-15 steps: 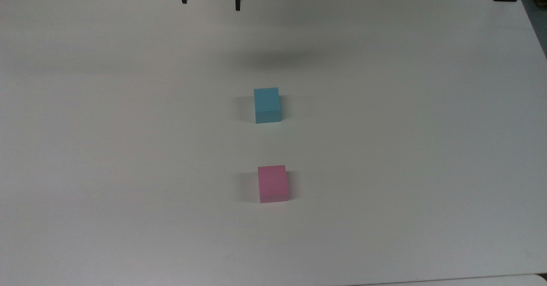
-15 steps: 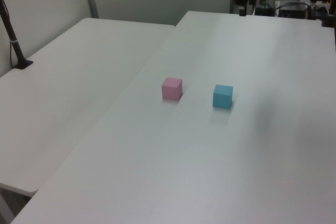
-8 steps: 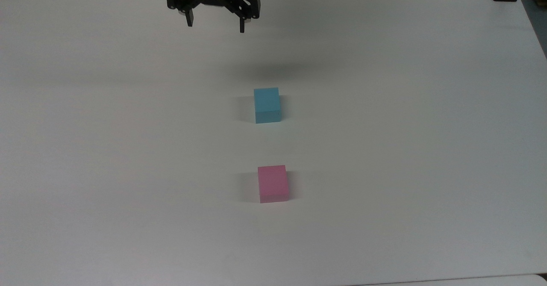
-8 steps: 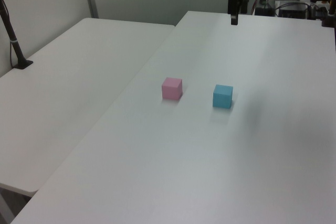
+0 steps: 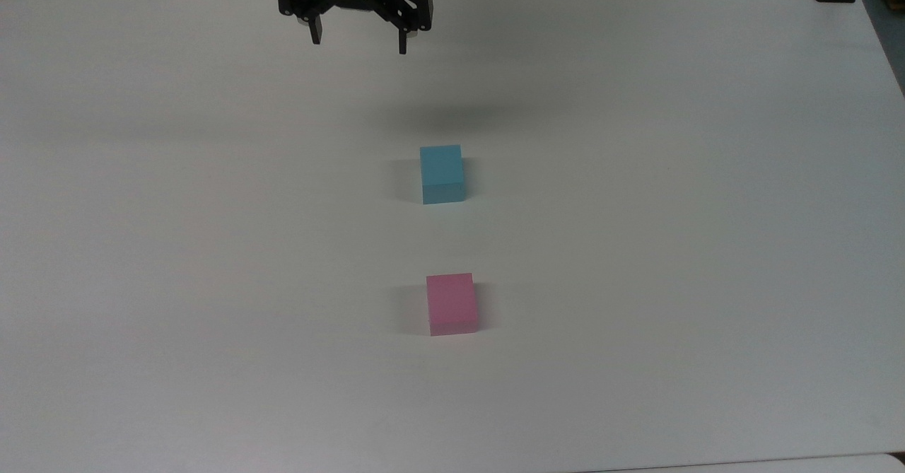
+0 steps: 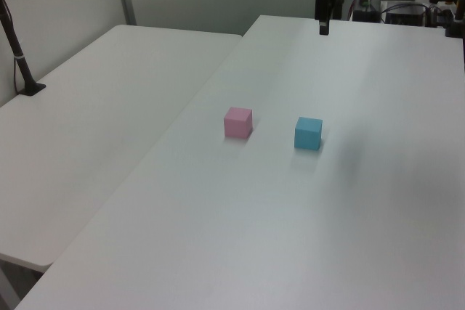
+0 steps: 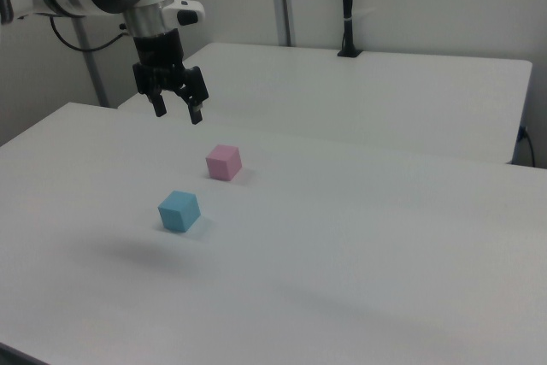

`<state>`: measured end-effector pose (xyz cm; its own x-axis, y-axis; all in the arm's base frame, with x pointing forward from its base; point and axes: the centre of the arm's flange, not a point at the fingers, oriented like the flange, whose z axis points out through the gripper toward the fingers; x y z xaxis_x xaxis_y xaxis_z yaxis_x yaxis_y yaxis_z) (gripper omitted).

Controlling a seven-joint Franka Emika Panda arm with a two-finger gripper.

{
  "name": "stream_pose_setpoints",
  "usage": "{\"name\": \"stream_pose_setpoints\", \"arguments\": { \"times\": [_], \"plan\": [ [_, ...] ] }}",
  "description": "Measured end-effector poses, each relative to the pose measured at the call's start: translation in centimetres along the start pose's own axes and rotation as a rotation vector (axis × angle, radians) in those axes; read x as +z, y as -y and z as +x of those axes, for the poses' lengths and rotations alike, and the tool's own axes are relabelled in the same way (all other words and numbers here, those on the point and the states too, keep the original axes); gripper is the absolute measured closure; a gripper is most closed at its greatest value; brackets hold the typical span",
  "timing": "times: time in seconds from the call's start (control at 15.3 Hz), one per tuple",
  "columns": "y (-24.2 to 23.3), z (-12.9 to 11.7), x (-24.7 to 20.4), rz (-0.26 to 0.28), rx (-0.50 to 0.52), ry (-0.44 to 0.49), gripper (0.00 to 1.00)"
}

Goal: Put blue cube on pink cube

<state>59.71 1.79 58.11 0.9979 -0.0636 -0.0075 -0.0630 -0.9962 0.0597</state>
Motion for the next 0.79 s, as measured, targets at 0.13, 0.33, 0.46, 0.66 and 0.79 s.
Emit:
{"name": "stream_pose_setpoints", "arguments": {
  "times": [0.13, 0.33, 0.46, 0.66, 0.79],
  "plan": [
    [0.0, 0.0, 0.0, 0.0, 0.0, 0.0, 0.0],
    [0.0, 0.0, 0.0, 0.0, 0.0, 0.0, 0.0],
    [0.0, 0.0, 0.0, 0.0, -0.001, 0.0, 0.0],
    [0.3, 0.0, 0.1, 0.0, -0.008, 0.002, 0.0],
    [1.3, -0.1, 0.5, -0.001, -0.024, 0.011, 0.0]
  ]
}}
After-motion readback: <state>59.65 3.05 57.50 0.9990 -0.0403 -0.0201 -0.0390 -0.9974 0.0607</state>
